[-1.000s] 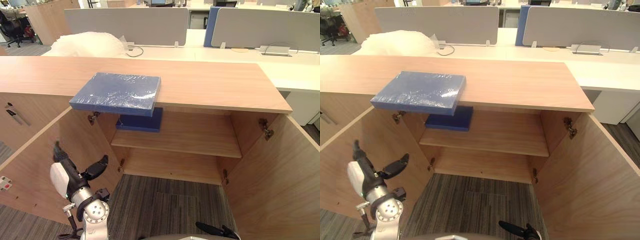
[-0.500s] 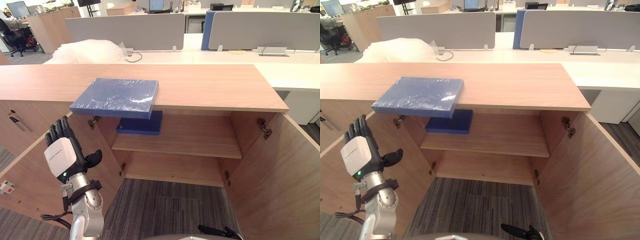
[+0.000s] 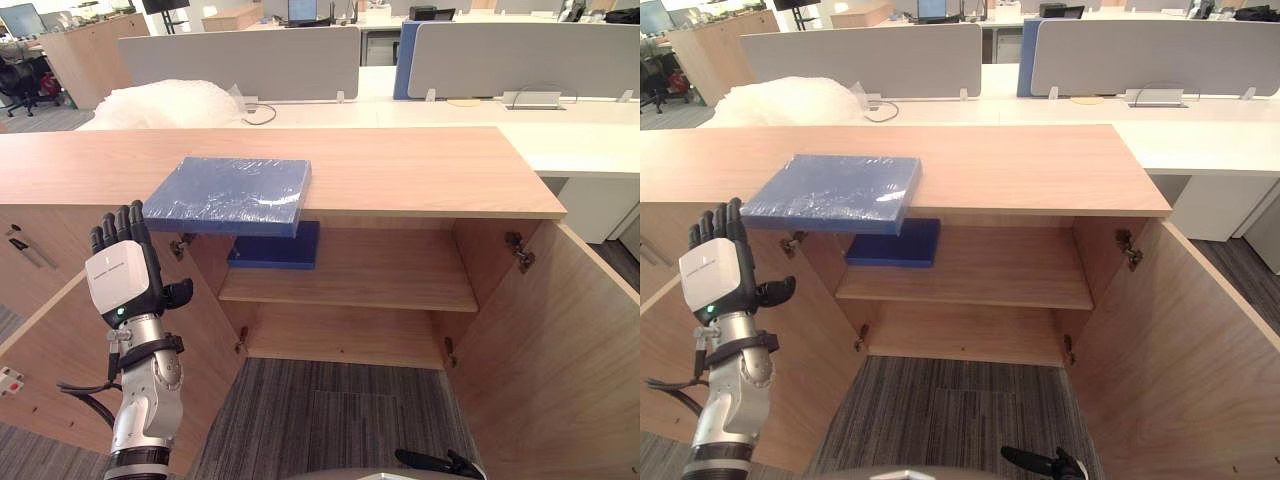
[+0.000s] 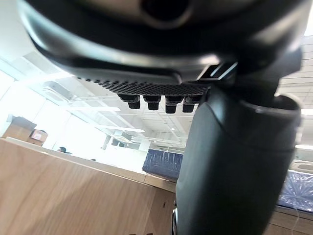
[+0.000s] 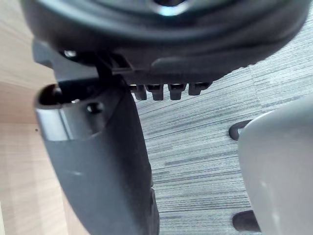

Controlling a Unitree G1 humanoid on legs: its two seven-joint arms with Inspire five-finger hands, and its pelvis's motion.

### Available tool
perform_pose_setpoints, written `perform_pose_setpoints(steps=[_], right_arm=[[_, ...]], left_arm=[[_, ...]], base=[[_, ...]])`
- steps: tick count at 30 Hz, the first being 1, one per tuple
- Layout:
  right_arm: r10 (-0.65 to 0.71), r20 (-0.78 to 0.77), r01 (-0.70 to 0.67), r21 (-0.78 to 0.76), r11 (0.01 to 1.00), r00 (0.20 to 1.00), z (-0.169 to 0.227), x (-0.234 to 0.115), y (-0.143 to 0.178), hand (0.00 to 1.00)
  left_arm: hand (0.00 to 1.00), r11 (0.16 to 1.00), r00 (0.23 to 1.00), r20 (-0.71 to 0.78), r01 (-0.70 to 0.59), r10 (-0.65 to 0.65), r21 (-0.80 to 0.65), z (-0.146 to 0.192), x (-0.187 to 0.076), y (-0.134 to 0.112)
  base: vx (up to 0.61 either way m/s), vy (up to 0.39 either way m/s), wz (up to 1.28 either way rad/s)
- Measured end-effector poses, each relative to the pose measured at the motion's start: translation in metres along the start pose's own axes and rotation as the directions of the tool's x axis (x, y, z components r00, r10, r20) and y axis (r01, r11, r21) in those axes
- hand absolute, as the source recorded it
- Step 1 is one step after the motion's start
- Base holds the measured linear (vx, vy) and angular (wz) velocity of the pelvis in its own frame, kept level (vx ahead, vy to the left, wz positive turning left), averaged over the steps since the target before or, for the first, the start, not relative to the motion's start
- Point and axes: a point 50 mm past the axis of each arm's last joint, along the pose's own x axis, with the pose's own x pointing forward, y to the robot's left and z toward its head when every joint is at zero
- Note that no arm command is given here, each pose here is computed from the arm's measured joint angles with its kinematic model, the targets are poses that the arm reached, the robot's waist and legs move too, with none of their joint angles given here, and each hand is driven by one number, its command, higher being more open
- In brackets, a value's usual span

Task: Walk over to the cabinet, pick up the folder, carry it to the office cabinet, place the folder inside the office cabinet, then close the office cabinet door

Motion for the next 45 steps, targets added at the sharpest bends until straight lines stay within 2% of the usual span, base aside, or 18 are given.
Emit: perform_pose_setpoints(steps=[7,16,22,38,39,45], right_arm=[[-0.011,0.0,0.011,0.016,1.0,1.0,0.0,0.0,-0.003,1.0],[-0.026,-0.002,0.026,0.024,0.999,1.0,0.0,0.0,-0.008,1.0],[-0.037,-0.005,0.037,0.019,0.999,0.999,-0.001,0.0,-0.013,1.0],[-0.065,-0.049,0.065,0.008,0.998,0.997,-0.016,-0.002,-0.025,1.0],[-0.065,-0.05,0.066,0.008,0.998,0.997,-0.016,-0.002,-0.025,1.0],[-0.071,-0.072,0.072,0.01,0.997,0.995,-0.025,-0.004,-0.028,1.0]], left_arm=[[1.0,0.998,0.996,0.082,-0.033,0.028,0.059,0.003,0.012,0.008],[1.0,0.998,0.994,0.106,-0.04,0.034,0.057,0.008,0.019,0.008],[1.0,0.996,0.978,0.207,-0.011,-0.008,0.093,0.02,0.035,0.004],[1.0,0.977,0.929,0.333,0.102,-0.162,0.19,0.045,0.067,-0.02],[0.0,0.975,0.928,0.333,0.106,-0.167,0.193,0.044,0.067,-0.021],[0.0,0.965,0.917,0.342,0.13,-0.204,0.228,0.052,0.078,-0.029]], base=[[-0.01,0.004,0.0],[0.0,0.0,0.0],[-0.01,0.002,0.0],[0.0,0.0,0.0],[0.0,0.0,-0.05],[0.0,0.0,-0.01]])
